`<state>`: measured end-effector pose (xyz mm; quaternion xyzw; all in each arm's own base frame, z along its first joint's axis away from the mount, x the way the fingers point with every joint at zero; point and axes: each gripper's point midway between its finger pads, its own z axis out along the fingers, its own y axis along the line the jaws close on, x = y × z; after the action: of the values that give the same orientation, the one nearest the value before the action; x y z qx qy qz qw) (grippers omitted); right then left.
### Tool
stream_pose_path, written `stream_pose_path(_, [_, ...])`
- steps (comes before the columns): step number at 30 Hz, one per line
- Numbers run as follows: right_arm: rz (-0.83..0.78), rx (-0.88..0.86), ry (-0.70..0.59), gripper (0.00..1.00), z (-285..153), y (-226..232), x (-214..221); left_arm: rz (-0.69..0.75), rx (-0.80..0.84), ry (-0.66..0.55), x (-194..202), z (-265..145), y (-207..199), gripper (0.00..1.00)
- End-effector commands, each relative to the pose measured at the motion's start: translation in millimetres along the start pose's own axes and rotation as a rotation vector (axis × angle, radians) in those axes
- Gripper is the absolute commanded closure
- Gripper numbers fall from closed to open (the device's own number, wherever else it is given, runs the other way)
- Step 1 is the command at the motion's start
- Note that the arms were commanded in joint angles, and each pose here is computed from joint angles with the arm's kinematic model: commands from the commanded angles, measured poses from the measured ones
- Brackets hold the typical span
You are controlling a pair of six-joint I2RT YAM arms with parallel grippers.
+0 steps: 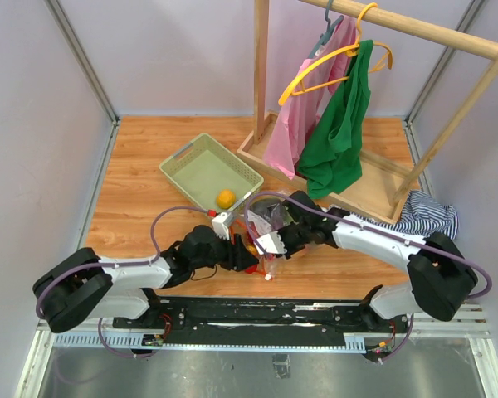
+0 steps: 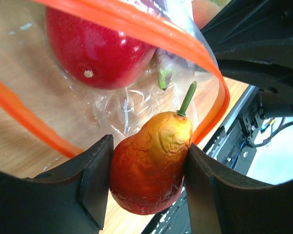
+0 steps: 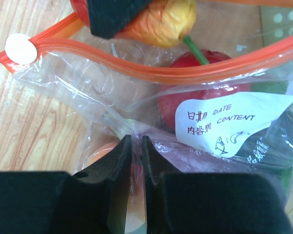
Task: Open the zip-top bag and remove the fake food
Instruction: Pick up the fake fruit from the zipper food storage bag.
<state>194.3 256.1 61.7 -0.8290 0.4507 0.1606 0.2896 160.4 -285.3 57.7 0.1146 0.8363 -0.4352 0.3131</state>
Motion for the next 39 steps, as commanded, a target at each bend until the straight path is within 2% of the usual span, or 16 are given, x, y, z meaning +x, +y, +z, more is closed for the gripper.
stream_pose_path(1, [0.004,0.060,0.019,0.85,-15.6,-17.3,3.5,-0.015,-0.029,-0.021,1.4,-9.1,4.9,0.72])
stream_pose_path(17, [-0.017,0.049,-0.057,0.76,-32.8,-13.9,-19.2,-0.008,-0.029,-0.235,-51.7,-49.1,-11.5,0.77])
stream_pose_path(26, [-0.025,0.061,-0.066,0.75,-39.9,-15.4,-24.5,0.043,-0.034,-0.302,-88.3,-61.8,-16.2,0.79])
stream_pose_path(39, [-0.017,0.079,-0.065,0.75,-44.1,-19.0,-26.3,0.081,-0.047,-0.370,-121.7,-67.4,-12.2,0.84])
